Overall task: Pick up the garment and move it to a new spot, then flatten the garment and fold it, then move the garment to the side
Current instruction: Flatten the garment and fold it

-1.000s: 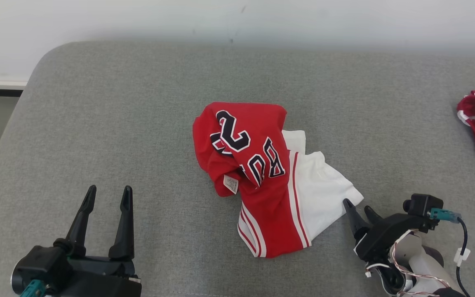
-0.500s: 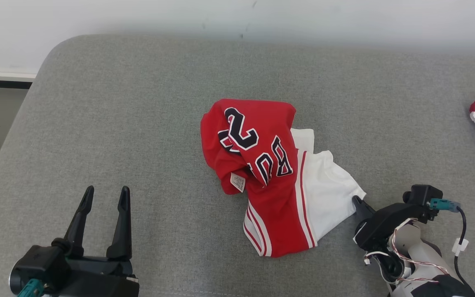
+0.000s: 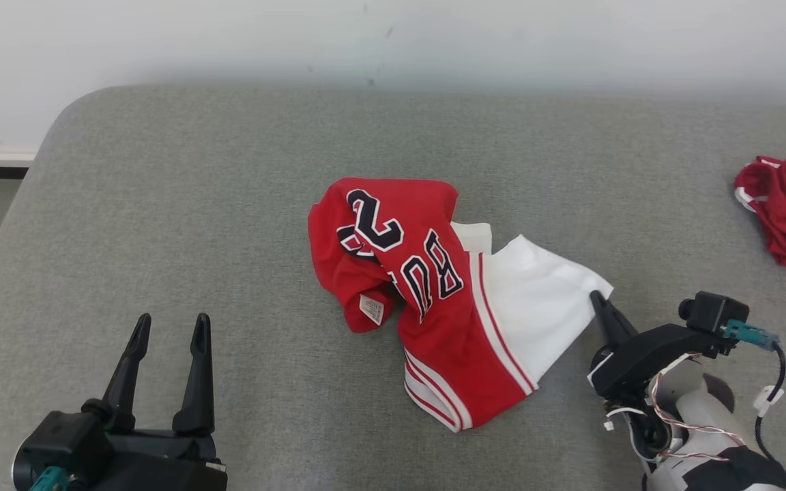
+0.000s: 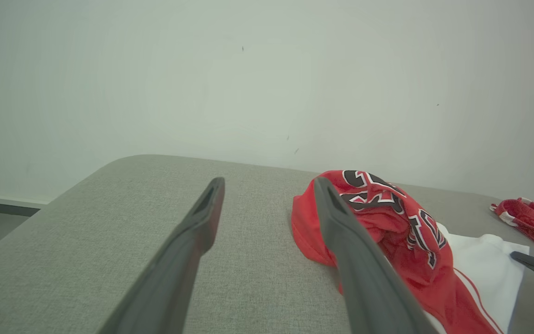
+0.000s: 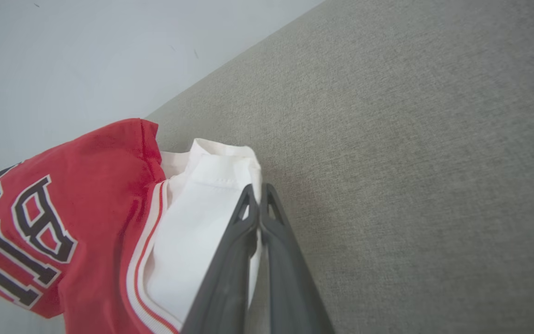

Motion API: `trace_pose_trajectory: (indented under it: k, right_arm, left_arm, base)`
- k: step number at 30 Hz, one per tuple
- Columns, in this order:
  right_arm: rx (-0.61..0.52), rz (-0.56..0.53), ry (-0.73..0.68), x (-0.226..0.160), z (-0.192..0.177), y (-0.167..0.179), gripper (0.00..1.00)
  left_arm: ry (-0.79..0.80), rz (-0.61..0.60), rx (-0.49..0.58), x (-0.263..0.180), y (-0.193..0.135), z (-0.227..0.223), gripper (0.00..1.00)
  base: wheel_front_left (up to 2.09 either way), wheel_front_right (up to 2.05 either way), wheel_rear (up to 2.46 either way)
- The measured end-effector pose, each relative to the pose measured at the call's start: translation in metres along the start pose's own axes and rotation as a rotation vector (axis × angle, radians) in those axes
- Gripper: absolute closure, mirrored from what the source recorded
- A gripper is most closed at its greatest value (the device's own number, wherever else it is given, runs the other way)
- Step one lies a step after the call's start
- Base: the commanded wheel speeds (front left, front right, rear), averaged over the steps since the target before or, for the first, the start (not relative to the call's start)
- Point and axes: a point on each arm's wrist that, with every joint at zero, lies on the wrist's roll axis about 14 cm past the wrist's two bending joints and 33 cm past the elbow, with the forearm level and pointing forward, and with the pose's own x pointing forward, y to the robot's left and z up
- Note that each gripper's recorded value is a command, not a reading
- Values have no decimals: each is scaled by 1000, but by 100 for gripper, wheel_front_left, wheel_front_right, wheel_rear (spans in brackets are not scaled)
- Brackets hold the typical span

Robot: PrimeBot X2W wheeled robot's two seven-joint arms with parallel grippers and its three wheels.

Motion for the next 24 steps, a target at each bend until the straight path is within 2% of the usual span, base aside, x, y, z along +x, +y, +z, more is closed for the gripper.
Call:
trace_pose_trajectory:
  k: [10, 15, 16, 21, 24]
  right_arm:
    - [-156, -89, -245, -33, 81, -53, 100]
    - [-206, -115, -354, -52, 113, -65, 100]
    - [-232, -126, -415, -63, 131, -70, 100]
    - [-303, -168, -484, -82, 151, -80, 100]
    - [-304, -169, -470, -84, 144, -81, 100]
  left_arm:
    - [27, -70, -17, 6, -21, -11, 0]
    - [40, -114, -28, 9, -36, -16, 0]
    - [55, -151, -37, 10, -47, -21, 0]
    - [105, -240, -53, 11, -75, -36, 0]
    - [114, -267, -59, 16, -84, -38, 0]
  base:
    - [0, 0, 0]
    - [0, 0, 0]
    - [0, 0, 0]
    - [0, 0, 0]
    - [0, 0, 0]
